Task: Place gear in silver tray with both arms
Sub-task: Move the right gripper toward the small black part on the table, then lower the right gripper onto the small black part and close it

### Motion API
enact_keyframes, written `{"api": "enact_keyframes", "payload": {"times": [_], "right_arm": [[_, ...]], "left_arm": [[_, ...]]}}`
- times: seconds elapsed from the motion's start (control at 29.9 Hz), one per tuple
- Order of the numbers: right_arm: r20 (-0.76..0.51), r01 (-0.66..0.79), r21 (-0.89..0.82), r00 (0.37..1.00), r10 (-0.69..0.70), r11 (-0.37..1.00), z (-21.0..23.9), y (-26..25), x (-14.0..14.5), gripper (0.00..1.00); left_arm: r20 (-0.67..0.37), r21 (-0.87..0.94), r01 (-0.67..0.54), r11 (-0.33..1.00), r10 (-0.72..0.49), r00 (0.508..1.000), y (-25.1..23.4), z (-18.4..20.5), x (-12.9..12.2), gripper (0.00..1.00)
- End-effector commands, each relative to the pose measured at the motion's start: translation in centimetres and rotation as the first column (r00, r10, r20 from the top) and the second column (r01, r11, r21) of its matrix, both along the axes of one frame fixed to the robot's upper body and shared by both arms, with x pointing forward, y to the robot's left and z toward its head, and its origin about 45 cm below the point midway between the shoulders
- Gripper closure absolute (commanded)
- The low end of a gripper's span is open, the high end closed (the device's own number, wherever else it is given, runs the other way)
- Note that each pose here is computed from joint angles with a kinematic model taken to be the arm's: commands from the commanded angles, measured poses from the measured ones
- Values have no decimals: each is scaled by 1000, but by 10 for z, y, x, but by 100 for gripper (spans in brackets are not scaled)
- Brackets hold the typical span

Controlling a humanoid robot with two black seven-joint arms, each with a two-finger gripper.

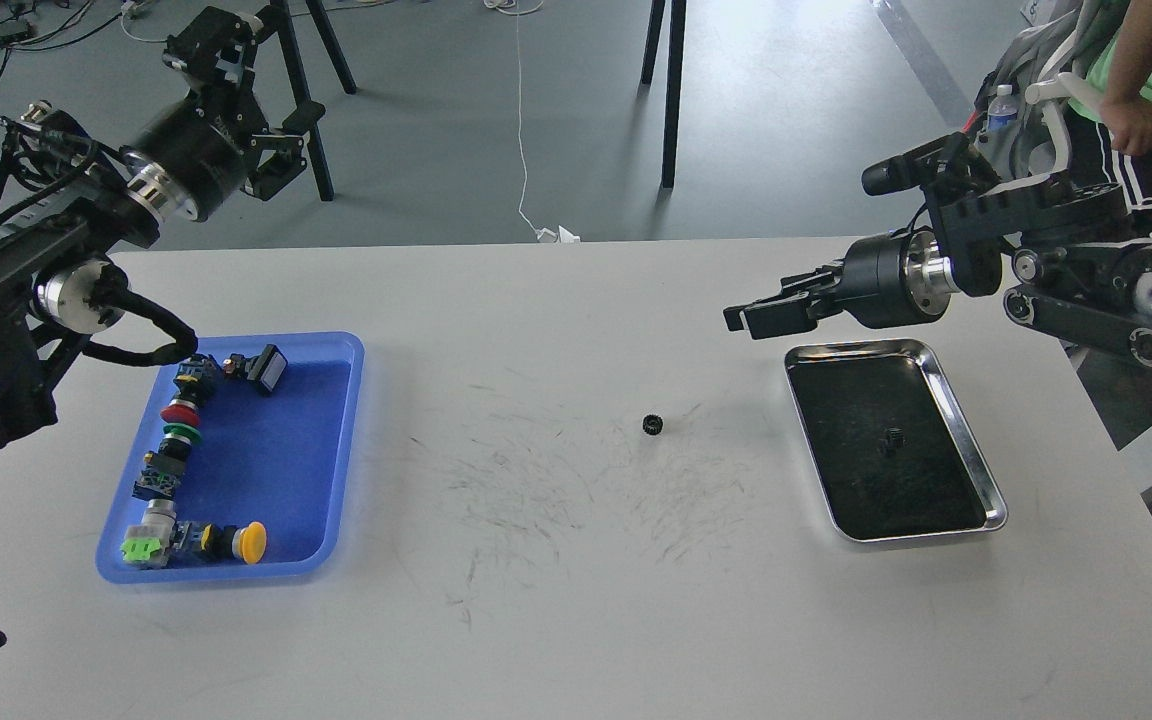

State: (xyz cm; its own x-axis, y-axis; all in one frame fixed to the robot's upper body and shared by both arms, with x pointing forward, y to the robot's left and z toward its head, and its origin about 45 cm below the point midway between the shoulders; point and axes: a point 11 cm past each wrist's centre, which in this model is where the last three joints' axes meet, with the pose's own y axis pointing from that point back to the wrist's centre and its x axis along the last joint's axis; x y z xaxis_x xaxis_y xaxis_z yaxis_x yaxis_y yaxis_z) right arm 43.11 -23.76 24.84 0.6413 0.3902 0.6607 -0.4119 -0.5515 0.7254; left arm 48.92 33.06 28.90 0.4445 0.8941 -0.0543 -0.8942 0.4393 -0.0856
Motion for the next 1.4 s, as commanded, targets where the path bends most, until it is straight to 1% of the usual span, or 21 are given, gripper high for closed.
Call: {"api": "enact_keyframes", "payload": {"times": [0.0,0.13,0.3,0.57,0.87,0.94,1.04,1.1,1.17,1.34,1.37], "right_arm": [[6,-98,-95,995,99,991,-9,16,-2,6],[-4,-154,-125,988,154,980,-19,37,-3,6],[-3,-187,-201,982,190,962,-31,47,2,6],[-19,-270,-275,961,276,923,-53,78,-1,7],[-60,-334,-294,942,331,896,-79,100,-15,10],[-68,-342,-291,939,337,894,-82,103,-18,14],[-79,-344,-301,938,336,889,-88,100,-20,16],[-74,-337,-309,941,331,889,-91,98,-18,21],[-73,-330,-311,943,324,891,-95,97,-18,22],[-76,-329,-311,944,322,892,-99,97,-19,33],[-75,-331,-311,943,324,891,-99,98,-19,33]], "left_arm": [[-6,0,10,1000,-10,1000,1,-2,-4,1],[-13,-15,25,1000,-25,1000,-7,-7,-5,1],[-16,-23,33,999,-34,999,-13,-9,-4,1],[-19,-26,32,999,-32,999,-14,-11,-4,1],[-20,-25,30,999,-31,999,-13,-11,-5,1],[-20,-24,29,999,-29,999,-12,-11,-5,1],[-24,-21,21,1000,-21,999,-10,-13,-5,1],[-27,-21,19,1000,-19,999,-9,-15,-5,1],[-30,-22,17,1000,-18,999,-8,-16,-6,1],[-32,-23,18,1000,-19,999,-9,-17,-6,1],[-32,-23,18,1000,-19,999,-9,-17,-6,1]]}}
